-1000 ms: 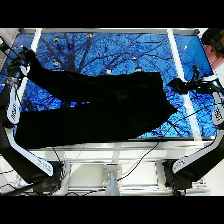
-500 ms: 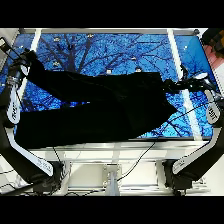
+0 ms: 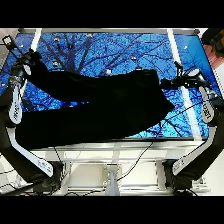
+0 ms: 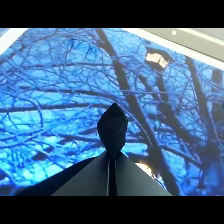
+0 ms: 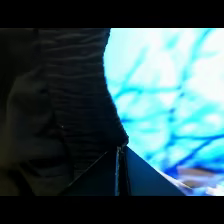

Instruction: Fold the clothes and pants, and hang the long-sleeved shirts on hangers.

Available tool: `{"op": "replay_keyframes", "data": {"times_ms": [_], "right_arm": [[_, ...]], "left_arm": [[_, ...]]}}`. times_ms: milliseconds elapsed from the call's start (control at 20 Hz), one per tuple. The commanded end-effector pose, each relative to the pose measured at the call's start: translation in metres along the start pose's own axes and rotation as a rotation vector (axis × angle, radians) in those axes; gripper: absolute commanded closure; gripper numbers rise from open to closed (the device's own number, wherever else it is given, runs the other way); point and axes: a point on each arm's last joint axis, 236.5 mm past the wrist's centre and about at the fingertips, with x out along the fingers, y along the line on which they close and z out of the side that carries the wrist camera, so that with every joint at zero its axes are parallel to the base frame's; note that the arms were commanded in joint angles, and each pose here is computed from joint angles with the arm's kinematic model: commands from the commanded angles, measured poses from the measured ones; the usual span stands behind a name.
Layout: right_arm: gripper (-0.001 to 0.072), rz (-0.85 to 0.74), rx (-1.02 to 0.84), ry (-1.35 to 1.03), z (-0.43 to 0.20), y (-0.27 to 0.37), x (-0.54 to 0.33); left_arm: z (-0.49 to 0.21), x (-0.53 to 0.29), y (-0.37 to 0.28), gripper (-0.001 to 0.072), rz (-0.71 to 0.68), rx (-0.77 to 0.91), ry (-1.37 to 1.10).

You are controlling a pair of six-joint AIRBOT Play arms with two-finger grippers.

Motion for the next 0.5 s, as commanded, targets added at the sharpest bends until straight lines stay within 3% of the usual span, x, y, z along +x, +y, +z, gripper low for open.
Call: {"op": "replay_keyframes", "data": {"times_ms": [0, 450], "right_arm": [[0.0694, -0.016, 0.016, -0.101, 0.037, -0.001, -0.025], [0.0694, -0.167, 0.213, -0.181, 0.051, -0.076, -0.069]], "left_arm": [[0.002, 0.0, -0.005, 0.0695, -0.008, 0.033, -0.01], [-0.01, 0.008, -0.028, 0.0697, -0.043, 0.021, -0.021]]}}
